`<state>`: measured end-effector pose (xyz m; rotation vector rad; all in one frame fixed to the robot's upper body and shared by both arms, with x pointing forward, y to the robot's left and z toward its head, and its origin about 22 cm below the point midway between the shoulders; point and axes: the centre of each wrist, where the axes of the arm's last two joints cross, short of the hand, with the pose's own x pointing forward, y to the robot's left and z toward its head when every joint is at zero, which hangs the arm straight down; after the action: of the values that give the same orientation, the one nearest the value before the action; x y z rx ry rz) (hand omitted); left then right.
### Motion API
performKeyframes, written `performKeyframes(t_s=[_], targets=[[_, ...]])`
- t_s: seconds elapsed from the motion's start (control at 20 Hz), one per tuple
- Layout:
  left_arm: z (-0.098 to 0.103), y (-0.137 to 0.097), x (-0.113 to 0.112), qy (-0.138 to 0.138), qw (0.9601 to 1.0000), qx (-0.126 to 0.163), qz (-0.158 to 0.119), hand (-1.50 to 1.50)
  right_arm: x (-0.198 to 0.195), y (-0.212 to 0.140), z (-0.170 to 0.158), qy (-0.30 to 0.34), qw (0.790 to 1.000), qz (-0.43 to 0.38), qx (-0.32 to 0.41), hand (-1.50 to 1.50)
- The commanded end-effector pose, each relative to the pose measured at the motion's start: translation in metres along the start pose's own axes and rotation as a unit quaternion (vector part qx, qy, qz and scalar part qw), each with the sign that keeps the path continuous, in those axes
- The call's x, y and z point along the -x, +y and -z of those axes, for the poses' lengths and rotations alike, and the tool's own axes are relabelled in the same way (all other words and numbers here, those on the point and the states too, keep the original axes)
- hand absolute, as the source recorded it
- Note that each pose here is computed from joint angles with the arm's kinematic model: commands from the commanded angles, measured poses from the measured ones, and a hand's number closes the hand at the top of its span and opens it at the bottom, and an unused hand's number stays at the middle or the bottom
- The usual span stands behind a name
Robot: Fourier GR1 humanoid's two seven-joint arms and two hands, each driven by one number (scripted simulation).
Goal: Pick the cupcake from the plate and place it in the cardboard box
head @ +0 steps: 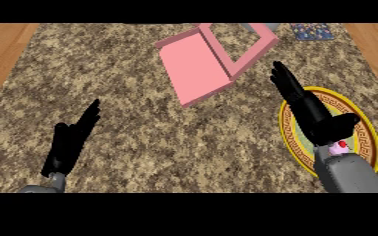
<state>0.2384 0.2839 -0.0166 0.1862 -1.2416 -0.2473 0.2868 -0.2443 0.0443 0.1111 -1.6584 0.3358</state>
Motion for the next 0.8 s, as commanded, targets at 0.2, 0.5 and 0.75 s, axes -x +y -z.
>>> performKeyframes(t_s=[0.2, 0.5, 0.75], targets=[[0.007, 0.018, -0.04, -0.098, 0.9833, -0.105, -0.111, 0.0, 0.013, -0.132, -0.09, 0.019, 0.933, -0.006, 0.359, 1.5], [0.005, 0.009, -0.069, -0.128, 0.9733, -0.097, -0.164, 0.0, 0.043, -0.191, -0.203, 0.125, 0.841, -0.175, 0.496, -1.5], [-0.004, -0.002, -0.079, -0.134, 0.9729, -0.081, -0.17, 0.0, 0.021, -0.201, -0.24, 0.09, 0.876, -0.236, 0.411, -1.5]])
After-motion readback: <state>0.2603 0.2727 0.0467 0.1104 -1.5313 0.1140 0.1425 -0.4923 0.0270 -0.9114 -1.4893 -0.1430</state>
